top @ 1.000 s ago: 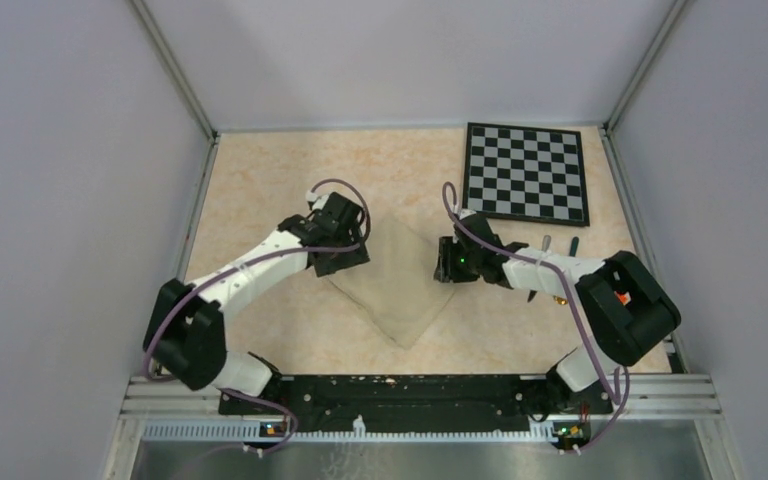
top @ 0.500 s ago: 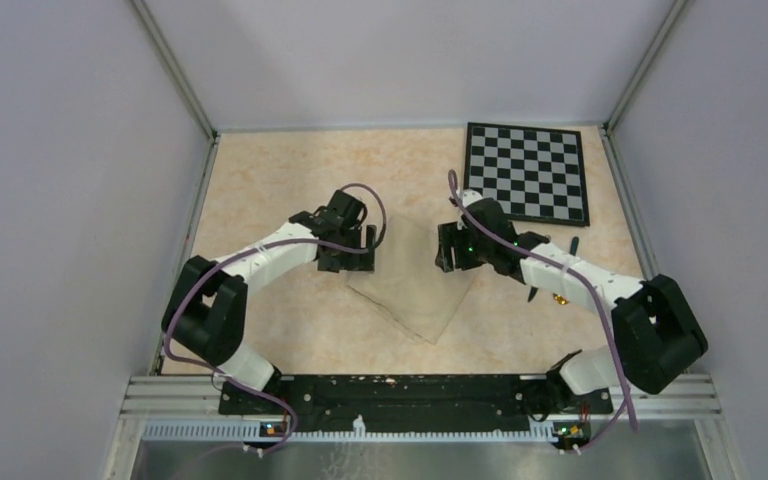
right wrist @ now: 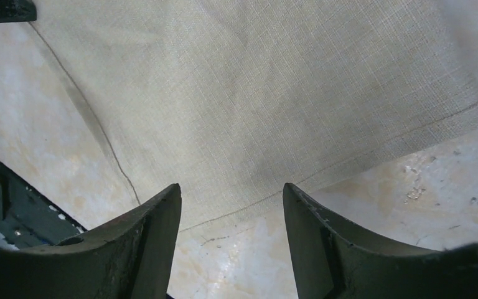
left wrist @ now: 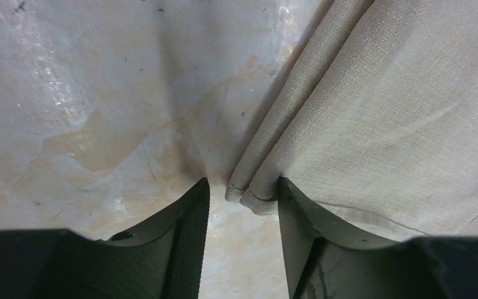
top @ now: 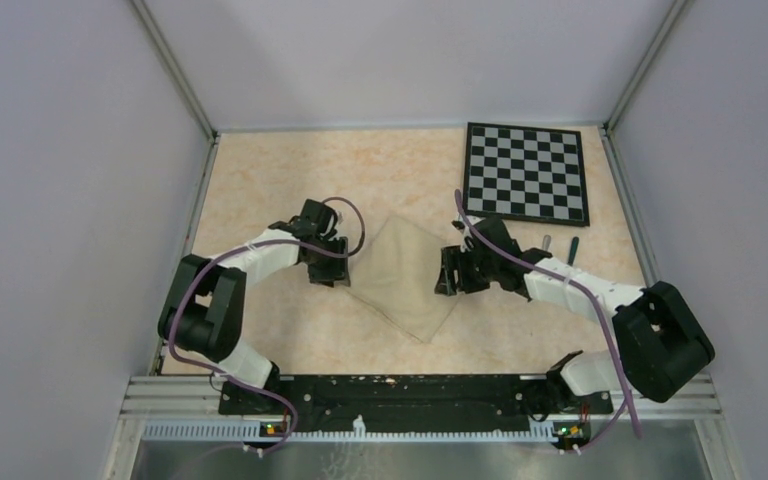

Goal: Fold the napkin into a case and place the utensils inside
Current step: Smooth out the square-folded napkin at the center of the board.

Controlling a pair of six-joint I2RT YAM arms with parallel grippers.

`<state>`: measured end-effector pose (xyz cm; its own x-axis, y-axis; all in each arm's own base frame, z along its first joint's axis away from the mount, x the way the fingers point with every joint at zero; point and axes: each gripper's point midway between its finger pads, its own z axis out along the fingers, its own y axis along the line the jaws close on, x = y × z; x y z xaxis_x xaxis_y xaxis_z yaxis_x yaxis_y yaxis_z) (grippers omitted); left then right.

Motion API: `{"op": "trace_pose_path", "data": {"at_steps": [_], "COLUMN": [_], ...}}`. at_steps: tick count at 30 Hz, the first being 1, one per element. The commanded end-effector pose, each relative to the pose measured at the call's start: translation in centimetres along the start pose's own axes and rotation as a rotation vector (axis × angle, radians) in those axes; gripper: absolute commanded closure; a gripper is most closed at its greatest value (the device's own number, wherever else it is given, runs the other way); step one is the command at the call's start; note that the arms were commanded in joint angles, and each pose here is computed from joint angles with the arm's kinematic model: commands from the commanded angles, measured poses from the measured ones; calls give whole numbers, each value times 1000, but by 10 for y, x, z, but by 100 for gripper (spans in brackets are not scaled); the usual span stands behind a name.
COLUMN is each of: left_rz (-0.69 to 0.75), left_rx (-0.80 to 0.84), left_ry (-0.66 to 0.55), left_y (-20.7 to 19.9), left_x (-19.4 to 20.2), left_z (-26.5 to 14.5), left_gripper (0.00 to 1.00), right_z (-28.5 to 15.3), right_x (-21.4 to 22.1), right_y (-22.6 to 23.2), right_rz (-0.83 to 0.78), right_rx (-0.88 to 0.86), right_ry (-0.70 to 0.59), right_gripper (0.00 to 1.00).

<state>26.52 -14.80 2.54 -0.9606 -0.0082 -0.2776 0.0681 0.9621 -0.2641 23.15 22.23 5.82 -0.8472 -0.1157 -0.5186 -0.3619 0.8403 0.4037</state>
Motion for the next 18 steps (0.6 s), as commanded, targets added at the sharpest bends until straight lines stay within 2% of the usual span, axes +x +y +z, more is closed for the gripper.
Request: {"op": "trace_pose_path", "data": {"at_steps": [1,6,13,15,18], "left_rz": [-39,-75,-149,-157,-153], "left_rx": [62,76,61,71,94], "left_ry": [-40,-53,-25,-21,-17], "left_y": [6,6,18,16,11], "left_x": [-3,-5,13,17,19], "left_z": [4,11,24,22,11], "left_gripper": [53,71,88,86,77], "right_z": [-2,0,-5,-7,-17], "right_x": [-4,14,26,24,10], "right_y": [25,35,39,35,39], "right_rz": [26,89,103,92,59], "right_rx": [-103,-185,-222,-187,-182], "right_ry": [-29,10,29,29,3], "right_gripper": [40,40,40,40,40]}}
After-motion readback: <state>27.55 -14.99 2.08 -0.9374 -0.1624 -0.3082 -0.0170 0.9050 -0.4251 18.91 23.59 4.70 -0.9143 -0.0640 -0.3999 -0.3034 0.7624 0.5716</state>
